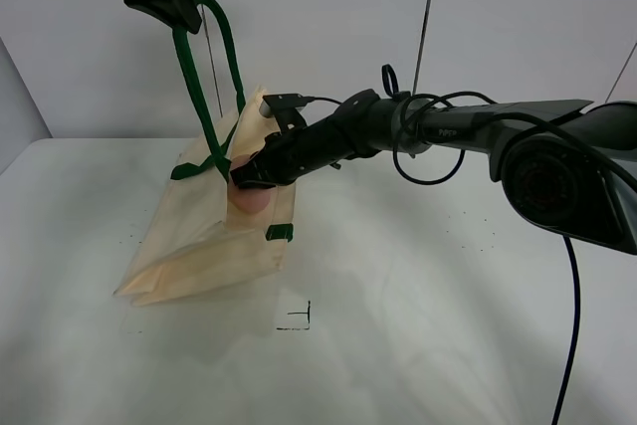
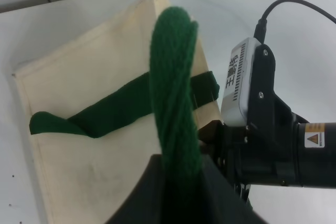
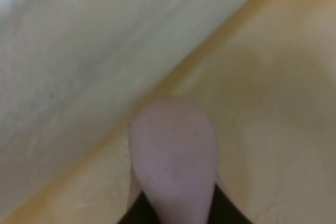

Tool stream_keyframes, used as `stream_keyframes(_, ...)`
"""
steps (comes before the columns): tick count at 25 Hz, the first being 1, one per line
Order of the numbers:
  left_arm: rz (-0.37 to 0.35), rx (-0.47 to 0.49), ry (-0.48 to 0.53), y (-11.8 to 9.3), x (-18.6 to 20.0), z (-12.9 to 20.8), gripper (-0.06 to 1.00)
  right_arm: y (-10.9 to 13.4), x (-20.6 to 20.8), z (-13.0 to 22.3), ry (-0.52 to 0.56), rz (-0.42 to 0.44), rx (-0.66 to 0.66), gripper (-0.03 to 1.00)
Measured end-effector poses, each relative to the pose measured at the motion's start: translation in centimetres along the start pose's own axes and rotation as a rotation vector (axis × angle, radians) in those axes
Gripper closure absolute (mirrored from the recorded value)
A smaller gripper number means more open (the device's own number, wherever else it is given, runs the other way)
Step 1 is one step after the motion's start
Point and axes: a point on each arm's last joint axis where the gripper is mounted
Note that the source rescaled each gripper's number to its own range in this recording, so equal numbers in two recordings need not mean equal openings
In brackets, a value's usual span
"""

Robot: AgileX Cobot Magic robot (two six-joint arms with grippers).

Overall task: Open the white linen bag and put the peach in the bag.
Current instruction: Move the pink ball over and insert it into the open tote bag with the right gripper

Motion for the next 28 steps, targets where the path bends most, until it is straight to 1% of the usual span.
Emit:
stream_keyframes(1, 0.000, -0.001, 0.000, 0.0, 0.0, 0.0, 0.94, 0.0, 0.0, 0.0, -0.003, -0.002, -0.004, 0.89)
stream_keyframes(3, 0.000, -0.001, 0.000, 0.0, 0.0, 0.0, 0.94, 0.2, -0.1, 0.0, -0.001, -0.006, 0.002, 0.67)
stream_keyframes(5, 0.000, -0.001, 0.000, 0.0, 0.0, 0.0, 0.94, 0.5, -0.2, -0.1, -0.001, -0.009, 0.009, 0.30)
stream_keyframes(6, 0.000, -0.001, 0.000, 0.0, 0.0, 0.0, 0.94, 0.8, -0.4, -0.1, 0.000, -0.010, 0.015, 0.18)
stream_keyframes(7, 0.000, -0.001, 0.000, 0.0, 0.0, 0.0, 0.94, 1.1, -0.5, -0.1, 0.000, -0.009, 0.020, 0.09)
stream_keyframes(8, 0.000, -0.001, 0.000, 0.0, 0.0, 0.0, 0.94, 1.4, -0.7, -0.1, 0.003, -0.007, 0.030, 0.04)
stream_keyframes(10, 0.000, -0.001, 0.000, 0.0, 0.0, 0.0, 0.94, 1.8, -0.9, 0.0, 0.022, -0.004, 0.040, 0.00)
stream_keyframes(11, 0.000, -0.001, 0.000, 0.0, 0.0, 0.0, 0.94, 1.9, -0.9, 0.1, 0.037, -0.005, 0.024, -0.02)
stream_keyframes(14, 0.000, -0.001, 0.000, 0.0, 0.0, 0.0, 0.94, 2.0, -0.3, 0.4, 0.134, -0.002, 0.021, -0.03)
stream_keyframes(15, 0.000, -0.001, 0.000, 0.0, 0.0, 0.0, 0.94, 1.9, 0.2, 0.5, 0.176, 0.013, 0.023, -0.03)
stream_keyframes(17, 0.000, -0.001, 0.000, 0.0, 0.0, 0.0, 0.94, 1.5, 1.6, 0.3, 0.266, 0.058, 0.020, -0.03)
stream_keyframes(19, 0.000, -0.001, 0.000, 0.0, 0.0, 0.0, 0.94, 1.1, 3.5, -0.3, 0.327, 0.128, -0.031, -0.03)
stream_keyframes(23, 0.000, -0.001, 0.000, 0.0, 0.0, 0.0, 0.94, -0.2, 6.9, -0.8, 0.450, 0.265, -0.092, -0.03)
stream_keyframes(25, 0.000, -0.001, 0.000, 0.0, 0.0, 0.0, 0.94, -1.0, 7.8, -0.2, 0.514, 0.298, -0.146, -0.03)
stream_keyframes(28, 0.000, -0.001, 0.000, 0.0, 0.0, 0.0, 0.94, -2.6, 9.3, 0.9, 0.597, 0.313, -0.221, -0.03)
Point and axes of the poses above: a point on each arm's last joint axis where the gripper is mounted, x pointing back along that axis away from the gripper, y along the wrist's bending axis when the last joint is at zero, z = x × y, and after that the axes turned 9 degrees about x, right-handed
